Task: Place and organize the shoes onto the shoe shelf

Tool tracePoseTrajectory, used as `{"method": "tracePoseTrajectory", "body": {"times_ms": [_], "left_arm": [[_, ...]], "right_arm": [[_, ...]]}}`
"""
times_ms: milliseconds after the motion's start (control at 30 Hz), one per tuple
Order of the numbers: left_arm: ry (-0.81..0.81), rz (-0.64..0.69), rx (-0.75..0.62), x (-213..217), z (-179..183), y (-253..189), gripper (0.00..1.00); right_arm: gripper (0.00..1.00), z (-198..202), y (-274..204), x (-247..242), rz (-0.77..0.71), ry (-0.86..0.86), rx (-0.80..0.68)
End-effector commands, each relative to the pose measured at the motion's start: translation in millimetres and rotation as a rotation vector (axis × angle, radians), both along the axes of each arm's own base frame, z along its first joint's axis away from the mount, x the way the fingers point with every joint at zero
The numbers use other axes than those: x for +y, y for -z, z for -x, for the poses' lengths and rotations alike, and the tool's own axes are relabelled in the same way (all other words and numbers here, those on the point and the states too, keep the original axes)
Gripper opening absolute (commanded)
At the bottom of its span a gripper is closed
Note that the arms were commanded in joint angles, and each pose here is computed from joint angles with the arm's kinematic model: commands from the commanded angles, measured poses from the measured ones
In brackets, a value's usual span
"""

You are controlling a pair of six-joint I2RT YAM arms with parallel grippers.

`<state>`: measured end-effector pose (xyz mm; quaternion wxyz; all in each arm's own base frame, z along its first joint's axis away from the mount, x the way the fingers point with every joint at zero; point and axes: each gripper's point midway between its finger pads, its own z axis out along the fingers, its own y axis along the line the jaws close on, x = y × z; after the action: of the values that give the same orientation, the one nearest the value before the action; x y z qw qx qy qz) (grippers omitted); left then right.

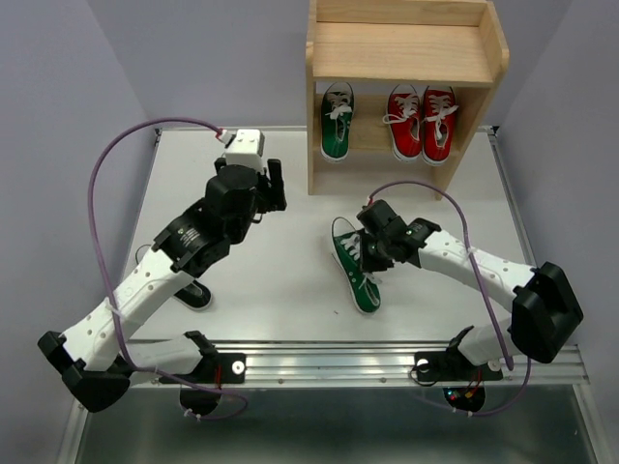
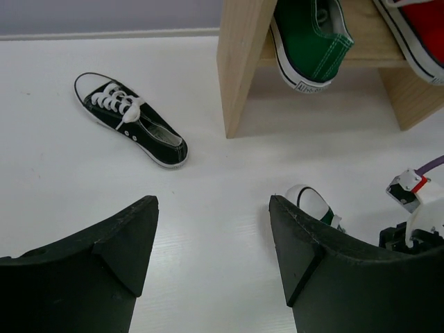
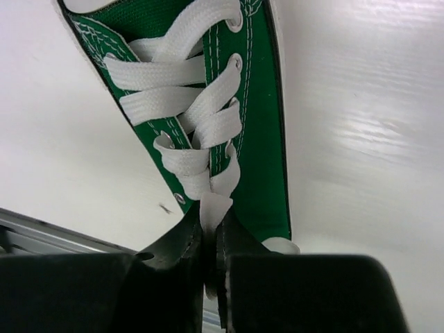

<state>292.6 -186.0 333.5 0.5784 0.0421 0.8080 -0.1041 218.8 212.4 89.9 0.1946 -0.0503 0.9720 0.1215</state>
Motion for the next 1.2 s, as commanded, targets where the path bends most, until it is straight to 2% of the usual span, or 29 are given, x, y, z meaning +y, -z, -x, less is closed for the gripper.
{"method": "tracePoseTrajectory", "body": {"times_ms": [0, 33, 67, 100, 133, 167, 200, 233, 300, 333, 433, 633, 900, 1033, 1133, 1167], "left_arm": [[-0.057, 0.105, -0.074, 19.0, 0.2, -30.1, 0.76], [-0.071, 0.101, -0.072, 21.1, -1.5, -28.1, 0.76], [-0.084, 0.102, -0.071, 22.9, -2.8, -27.7, 0.76], [-0.096, 0.1, -0.069, 24.3, -4.0, -26.7, 0.76], [-0.105, 0.096, -0.065, 25.4, -5.6, -24.1, 0.76], [-0.093, 0.09, -0.061, 23.6, -6.3, -22.1, 0.76], [-0.079, 0.084, -0.057, 21.3, -6.4, -20.7, 0.76], [-0.061, 0.076, -0.043, 16.8, -7.5, -16.4, 0.76], [-0.065, 0.064, -0.027, 16.9, -7.8, -12.4, 0.76], [-0.08, 0.06, -0.023, 18.4, -9.1, -9.7, 0.76], [-0.08, 0.057, -0.019, 18.2, -9.8, -4.1, 0.76], [-0.075, 0.049, -0.022, 17.1, -11.2, -5.6, 0.76], [-0.076, 0.053, -0.017, 18.0, -9.5, -1.2, 0.76], [-0.08, 0.055, -0.017, 19.5, -8.3, -1.3, 0.76], [-0.078, 0.056, -0.013, 20.3, -6.6, 0.1, 0.76], [-0.08, 0.055, -0.009, 20.6, -6.4, 2.6, 0.76]], "right_arm": [[0.02, -60.2, -53.4, 49.6, -0.234, 0.162, -0.218], [0.17, -72.7, -45.0, 48.8, -0.201, 0.19, -0.246], [0.28, -78.1, -39.8, 47.6, -0.175, 0.2, -0.253], [0.32, -82.9, -33.6, 46.3, -0.145, 0.202, -0.258], [0.51, -86.0, -26.9, 45.0, -0.115, 0.2, -0.257], [0.59, -88.6, -18.0, 47.6, -0.092, 0.188, -0.241], [0.61, -88.5, -14.8, 48.1, -0.08, 0.175, -0.234], [0.67, -85.3, -12.8, 51.2, -0.076, 0.161, -0.229], [0.71, -80.1, -13.6, 50.9, -0.077, 0.15, -0.232], [0.76, -77.5, -15.1, 51.3, -0.077, 0.147, -0.24], [0.82, -67.3, -14.4, 47.6, -0.078, 0.138, -0.232], [1.0, -31.3, -11.5, 55.4, -0.055, 0.07, -0.218], [1.0, -9.8, 4.2, 52.3, 0.016, 0.065, -0.2], [0.88, -0.2, 11.2, 52.0, 0.035, 0.06, -0.189], [0.86, 7.5, 17.0, 48.9, 0.067, 0.075, -0.18], [0.82, 10.1, 19.3, 46.7, 0.087, 0.074, -0.185]]}}
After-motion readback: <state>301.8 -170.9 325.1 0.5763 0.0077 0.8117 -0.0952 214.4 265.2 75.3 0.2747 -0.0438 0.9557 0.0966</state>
